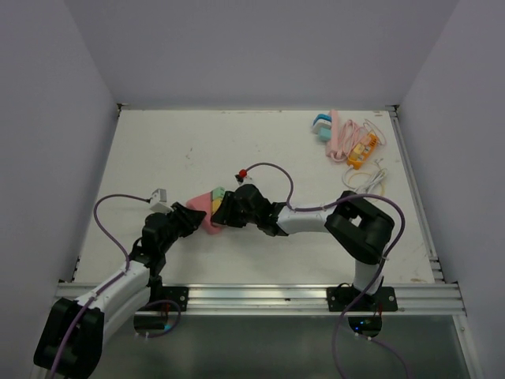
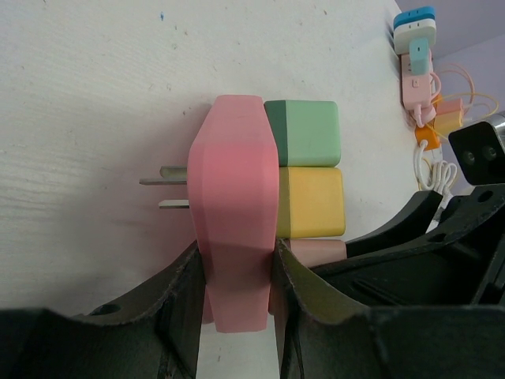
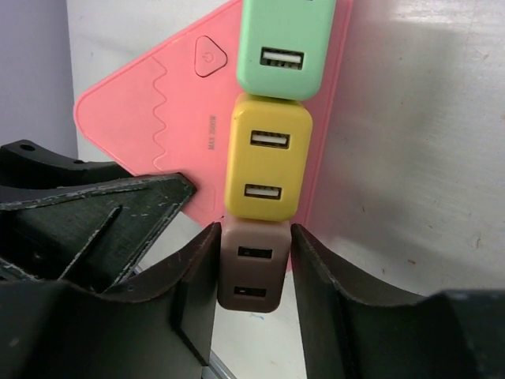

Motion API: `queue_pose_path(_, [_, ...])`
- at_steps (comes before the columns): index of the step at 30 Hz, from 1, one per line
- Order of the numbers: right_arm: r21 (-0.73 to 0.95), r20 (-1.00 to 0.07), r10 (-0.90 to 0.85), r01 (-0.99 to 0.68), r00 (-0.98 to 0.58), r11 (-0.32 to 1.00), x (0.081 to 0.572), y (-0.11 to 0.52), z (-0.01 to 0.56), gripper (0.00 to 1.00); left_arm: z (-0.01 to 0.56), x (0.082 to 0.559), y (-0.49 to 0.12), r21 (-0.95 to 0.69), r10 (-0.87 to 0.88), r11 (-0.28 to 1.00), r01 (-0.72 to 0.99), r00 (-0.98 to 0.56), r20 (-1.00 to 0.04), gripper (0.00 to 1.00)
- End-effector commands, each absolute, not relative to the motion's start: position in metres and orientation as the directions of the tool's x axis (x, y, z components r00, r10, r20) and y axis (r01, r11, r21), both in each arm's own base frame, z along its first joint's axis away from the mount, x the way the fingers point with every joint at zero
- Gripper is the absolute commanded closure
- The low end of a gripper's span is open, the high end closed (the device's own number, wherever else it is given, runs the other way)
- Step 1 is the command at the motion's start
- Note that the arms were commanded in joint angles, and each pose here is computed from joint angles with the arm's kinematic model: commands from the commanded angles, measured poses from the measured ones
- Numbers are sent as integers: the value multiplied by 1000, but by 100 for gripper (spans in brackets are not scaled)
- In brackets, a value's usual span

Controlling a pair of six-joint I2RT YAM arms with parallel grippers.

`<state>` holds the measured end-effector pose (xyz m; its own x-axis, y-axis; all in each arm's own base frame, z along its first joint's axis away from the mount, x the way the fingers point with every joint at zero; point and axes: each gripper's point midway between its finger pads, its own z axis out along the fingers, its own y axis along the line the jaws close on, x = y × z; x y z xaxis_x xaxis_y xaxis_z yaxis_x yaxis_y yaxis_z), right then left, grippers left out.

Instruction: Pull the plug off the socket

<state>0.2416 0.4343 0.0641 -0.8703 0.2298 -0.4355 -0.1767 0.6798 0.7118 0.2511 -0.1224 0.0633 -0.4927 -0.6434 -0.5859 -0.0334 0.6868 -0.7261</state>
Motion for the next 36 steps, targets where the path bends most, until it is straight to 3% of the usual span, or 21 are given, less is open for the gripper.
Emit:
queue_pose_path(1, [738, -438, 249, -186, -864, 649, 246, 446, 77, 61, 78, 258, -122, -741, -667, 672, -14, -446, -596, 100])
queue_pose_path(6, [733, -447, 245, -195, -860, 652, 242, 437, 82, 95, 69, 259, -110, -709, -667, 700, -85, -433, -607, 100])
queue_pose_path(8, [733, -456, 246, -204, -855, 649, 240, 433, 90, 100, 64, 257, -105, -695, -667, 709, -116, -429, -609, 100])
queue_pose_path(25, [734, -442, 304, -145, -844, 663, 237, 412, 102, 100, 45, 249, -60, -492, -615, 786, -374, -396, -682, 100])
queue_pose_path(36, [729, -409, 307, -105, -859, 677, 240, 394, 104, 100, 45, 246, -67, -381, -530, 838, -390, -421, -736, 100])
